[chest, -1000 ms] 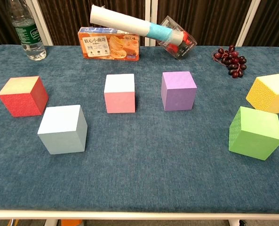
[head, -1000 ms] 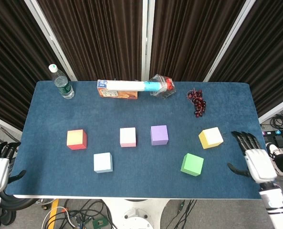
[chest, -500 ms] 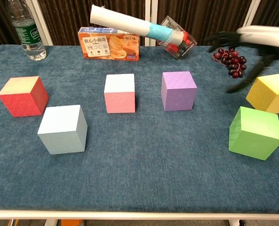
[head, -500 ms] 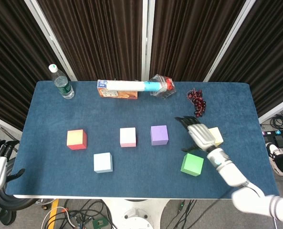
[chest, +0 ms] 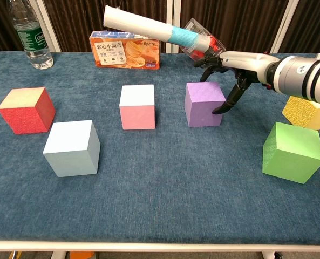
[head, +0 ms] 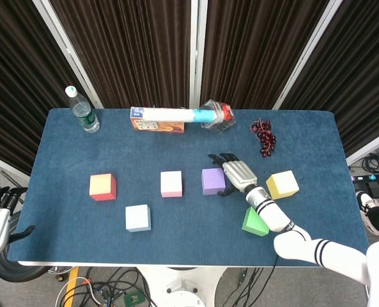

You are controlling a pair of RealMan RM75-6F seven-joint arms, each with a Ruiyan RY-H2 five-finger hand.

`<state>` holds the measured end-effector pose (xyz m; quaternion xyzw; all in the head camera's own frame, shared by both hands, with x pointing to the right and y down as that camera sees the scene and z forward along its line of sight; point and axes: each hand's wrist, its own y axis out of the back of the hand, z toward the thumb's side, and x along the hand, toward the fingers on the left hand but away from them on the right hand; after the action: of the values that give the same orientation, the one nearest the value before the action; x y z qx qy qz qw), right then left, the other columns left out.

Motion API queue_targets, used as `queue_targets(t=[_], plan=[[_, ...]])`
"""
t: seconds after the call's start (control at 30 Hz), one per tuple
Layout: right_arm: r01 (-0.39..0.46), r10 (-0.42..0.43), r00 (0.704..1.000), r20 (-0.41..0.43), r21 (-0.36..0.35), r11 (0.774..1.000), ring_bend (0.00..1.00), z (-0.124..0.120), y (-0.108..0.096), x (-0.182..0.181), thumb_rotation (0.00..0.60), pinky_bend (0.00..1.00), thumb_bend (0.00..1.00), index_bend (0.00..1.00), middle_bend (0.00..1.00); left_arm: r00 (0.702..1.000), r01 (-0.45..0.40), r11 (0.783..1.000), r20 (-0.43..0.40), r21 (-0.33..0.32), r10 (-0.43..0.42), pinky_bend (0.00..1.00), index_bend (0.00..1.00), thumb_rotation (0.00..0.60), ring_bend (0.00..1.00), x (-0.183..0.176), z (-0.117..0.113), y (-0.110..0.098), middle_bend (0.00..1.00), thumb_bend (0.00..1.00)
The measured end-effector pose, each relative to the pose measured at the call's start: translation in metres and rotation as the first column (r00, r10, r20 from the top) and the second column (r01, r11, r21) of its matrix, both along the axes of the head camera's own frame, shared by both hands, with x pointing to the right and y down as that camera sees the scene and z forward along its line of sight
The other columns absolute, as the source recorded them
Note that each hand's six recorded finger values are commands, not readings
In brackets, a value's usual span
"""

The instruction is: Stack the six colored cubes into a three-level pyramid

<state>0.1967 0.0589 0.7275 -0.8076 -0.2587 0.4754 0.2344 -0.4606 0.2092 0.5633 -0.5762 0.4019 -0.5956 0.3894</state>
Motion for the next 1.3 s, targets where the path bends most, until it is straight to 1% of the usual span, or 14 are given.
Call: queue_targets(t=[0.07,0.13,0.2,0.27,0.43,0.57,0.83,0.97,1.3], plan=[[-0.005,0.005,1.000,0.000,0.004,1.000,0.00,0.003,0.000,-0.001,0.600,0.00,0.14,0.03,0.30,1.000,0.001,1.000,-0.001,-0.001,-0.001,0.06,0.18,0.600,0.12,0.000,0.000,0.000,0.18,0.07],[-0.019,0.019,1.000,0.008,0.008,1.000,0.01,0.007,-0.001,-0.004,0.600,0.00,0.19,0.08,0.36,1.000,0.002,1.000,-0.002,-0.002,-0.002,0.06,0.18,0.600,0.12,-0.001,0.000,-0.001,0.18,0.07],[-0.029,0.029,0.999,0.019,0.014,0.999,0.04,0.008,-0.001,-0.006,0.600,0.00,0.23,0.12,0.42,1.000,0.003,1.000,-0.003,-0.003,-0.003,0.06,0.18,0.600,0.12,-0.001,0.000,-0.001,0.18,0.07],[-0.030,0.030,0.999,0.033,0.028,0.999,0.06,0.007,-0.002,-0.008,0.600,0.00,0.23,0.13,0.44,1.000,0.003,1.000,-0.004,-0.001,-0.003,0.06,0.18,0.600,0.12,-0.001,0.000,-0.001,0.18,0.07],[-0.044,0.040,0.995,0.086,0.043,0.998,0.06,-0.002,0.001,-0.018,0.600,0.00,0.23,0.13,0.43,1.000,0.004,1.000,-0.009,-0.006,-0.004,0.06,0.18,0.600,0.12,-0.001,0.001,-0.001,0.18,0.07],[-0.043,0.039,0.995,0.095,0.038,0.998,0.06,-0.002,0.003,-0.027,0.600,0.00,0.23,0.13,0.43,1.000,0.002,1.000,-0.016,-0.011,-0.002,0.06,0.18,0.600,0.12,0.000,0.001,-0.001,0.18,0.07],[-0.036,0.034,0.995,0.091,0.020,0.999,0.06,0.003,0.008,-0.051,0.600,0.00,0.23,0.13,0.40,1.000,0.003,1.000,-0.014,-0.015,-0.003,0.06,0.18,0.600,0.12,-0.003,0.003,-0.001,0.18,0.07],[-0.032,0.031,0.996,0.078,0.018,0.999,0.05,0.006,0.011,-0.059,0.600,0.00,0.23,0.13,0.38,1.000,0.004,1.000,-0.019,-0.015,-0.004,0.06,0.17,0.600,0.12,-0.005,0.004,-0.002,0.18,0.07],[-0.038,0.037,0.997,0.069,0.020,0.999,0.05,0.009,0.015,-0.074,0.600,0.00,0.23,0.13,0.37,1.000,0.005,1.000,-0.026,-0.018,-0.006,0.06,0.17,0.600,0.12,-0.009,0.006,-0.001,0.18,0.07]])
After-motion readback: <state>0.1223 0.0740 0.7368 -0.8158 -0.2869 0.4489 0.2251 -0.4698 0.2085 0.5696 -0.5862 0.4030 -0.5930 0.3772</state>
